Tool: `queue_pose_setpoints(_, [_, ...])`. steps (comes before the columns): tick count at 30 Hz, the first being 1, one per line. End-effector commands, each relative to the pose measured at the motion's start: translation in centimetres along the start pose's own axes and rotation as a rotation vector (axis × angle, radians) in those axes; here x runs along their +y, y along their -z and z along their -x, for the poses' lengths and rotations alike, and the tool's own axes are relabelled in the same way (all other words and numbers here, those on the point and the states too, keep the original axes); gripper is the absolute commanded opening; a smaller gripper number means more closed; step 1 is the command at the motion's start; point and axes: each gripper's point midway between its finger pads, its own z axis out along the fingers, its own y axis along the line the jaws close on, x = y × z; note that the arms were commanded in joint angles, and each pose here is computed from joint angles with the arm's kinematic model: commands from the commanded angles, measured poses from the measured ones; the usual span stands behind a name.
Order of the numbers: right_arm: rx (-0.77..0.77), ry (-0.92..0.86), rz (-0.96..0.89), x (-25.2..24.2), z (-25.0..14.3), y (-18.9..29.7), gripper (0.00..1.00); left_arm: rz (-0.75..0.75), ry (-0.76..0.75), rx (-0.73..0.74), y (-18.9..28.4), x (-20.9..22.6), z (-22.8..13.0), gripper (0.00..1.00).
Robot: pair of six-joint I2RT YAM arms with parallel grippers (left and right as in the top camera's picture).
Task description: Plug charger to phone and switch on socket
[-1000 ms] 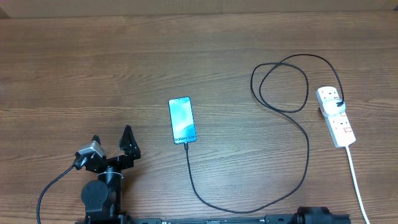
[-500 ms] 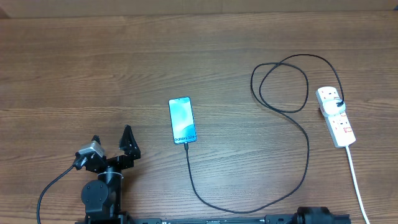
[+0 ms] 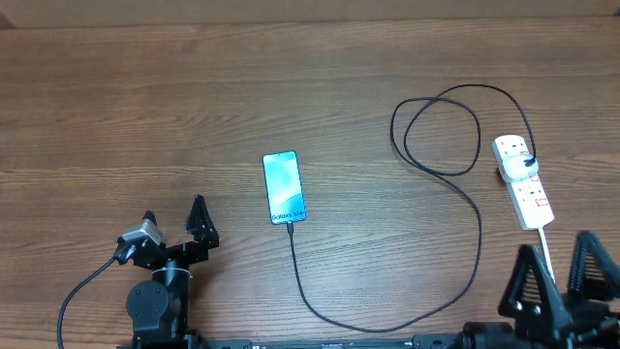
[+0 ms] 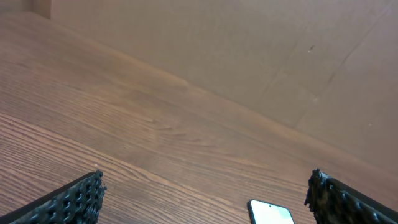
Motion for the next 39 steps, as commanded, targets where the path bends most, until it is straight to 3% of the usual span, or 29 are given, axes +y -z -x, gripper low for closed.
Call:
queue_pose_setpoints(1, [-0.033,0.001,-0.063,-1.2,0.4,0.0,1.00,0.007,0.014,-0.013,0.0,0.2,0.2,0.99])
queue_pose_setpoints(7, [-0.124,0.001,-0.239,-4.2,1.9,0.6,1.00,0.007,0.014,-0.013,0.0,0.2,0.2,1.00])
queue_pose_setpoints(14, [-0.120,0.037,-0.299,-5.5,1.3,0.4,1.00,0.007,0.014,-0.013,0.0,0.2,0.2,0.99])
queue_pose_setpoints(22, [-0.008,0.043,-0.265,-7.5,-4.7,-2.7,1.00,0.007,0.014,-0.013,0.0,0.2,0.2,1.00])
queue_pose_setpoints(29, [0.000,0.039,-0.181,-9.0,-10.0,-5.4,1.00,0.007,0.014,-0.013,0.0,0.2,0.2,0.99])
queue_pose_setpoints(39, [0.003,0.017,-0.171,-11.1,-14.1,-6.1,1.00,0.007,0.014,-0.013,0.0,0.2,0.2,1.00])
